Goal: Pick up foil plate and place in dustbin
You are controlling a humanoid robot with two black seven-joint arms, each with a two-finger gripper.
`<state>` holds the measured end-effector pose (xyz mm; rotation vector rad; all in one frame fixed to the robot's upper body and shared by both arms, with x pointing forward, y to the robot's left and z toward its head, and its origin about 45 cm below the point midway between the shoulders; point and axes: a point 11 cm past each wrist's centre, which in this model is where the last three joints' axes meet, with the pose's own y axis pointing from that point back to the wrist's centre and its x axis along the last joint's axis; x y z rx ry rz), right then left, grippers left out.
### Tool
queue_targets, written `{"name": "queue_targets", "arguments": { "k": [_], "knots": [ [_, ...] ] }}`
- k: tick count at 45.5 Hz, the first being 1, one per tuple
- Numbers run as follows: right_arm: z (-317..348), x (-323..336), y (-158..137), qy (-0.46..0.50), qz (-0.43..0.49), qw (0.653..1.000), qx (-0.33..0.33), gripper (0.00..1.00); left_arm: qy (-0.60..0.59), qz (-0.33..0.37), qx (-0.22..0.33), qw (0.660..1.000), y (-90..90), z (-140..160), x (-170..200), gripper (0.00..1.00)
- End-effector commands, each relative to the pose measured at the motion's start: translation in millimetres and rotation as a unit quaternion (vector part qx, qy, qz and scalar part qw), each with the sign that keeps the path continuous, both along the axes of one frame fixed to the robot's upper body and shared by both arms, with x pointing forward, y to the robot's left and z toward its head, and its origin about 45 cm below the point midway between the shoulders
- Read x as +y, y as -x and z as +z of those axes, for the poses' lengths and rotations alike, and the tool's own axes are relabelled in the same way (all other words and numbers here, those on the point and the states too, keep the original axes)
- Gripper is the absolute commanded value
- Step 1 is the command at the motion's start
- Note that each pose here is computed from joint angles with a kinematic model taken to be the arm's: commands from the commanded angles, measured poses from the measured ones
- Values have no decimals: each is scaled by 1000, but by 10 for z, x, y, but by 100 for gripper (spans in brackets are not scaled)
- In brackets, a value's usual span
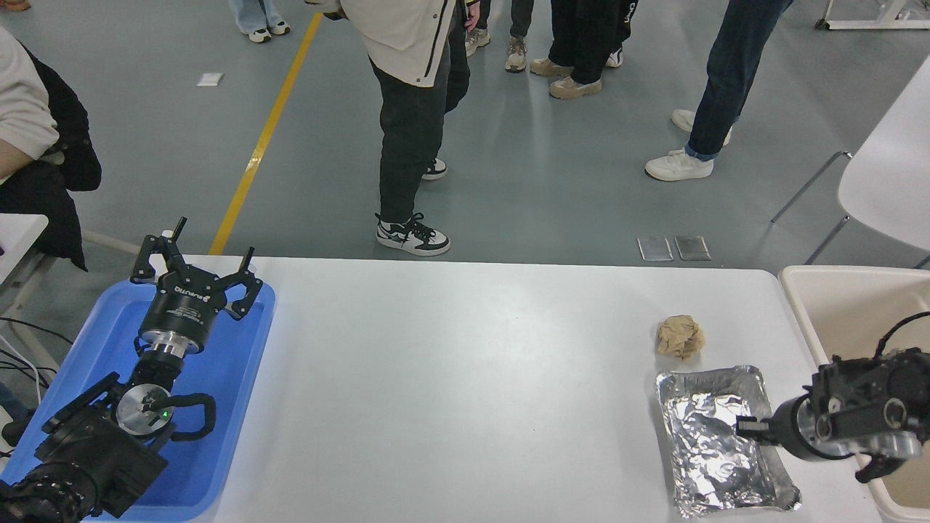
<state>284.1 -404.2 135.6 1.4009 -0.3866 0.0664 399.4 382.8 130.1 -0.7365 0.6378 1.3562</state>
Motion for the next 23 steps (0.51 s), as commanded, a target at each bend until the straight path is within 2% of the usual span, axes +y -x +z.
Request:
{"name": "queue_targets", "arguments": {
  "k": [1,11,23],
  "knots": [
    [746,-112,-273,-1,-9,1000,-13,0,-1,0,1,1000,2,-2,6,100],
    [1641,-25,-610,2,6,999,-51,0,0,0,0,1000,2,-4,-1,100],
    [2334,134,-752,11,30,998,-63,0,0,0,0,1000,0,-1,-4,100]
  ]
}}
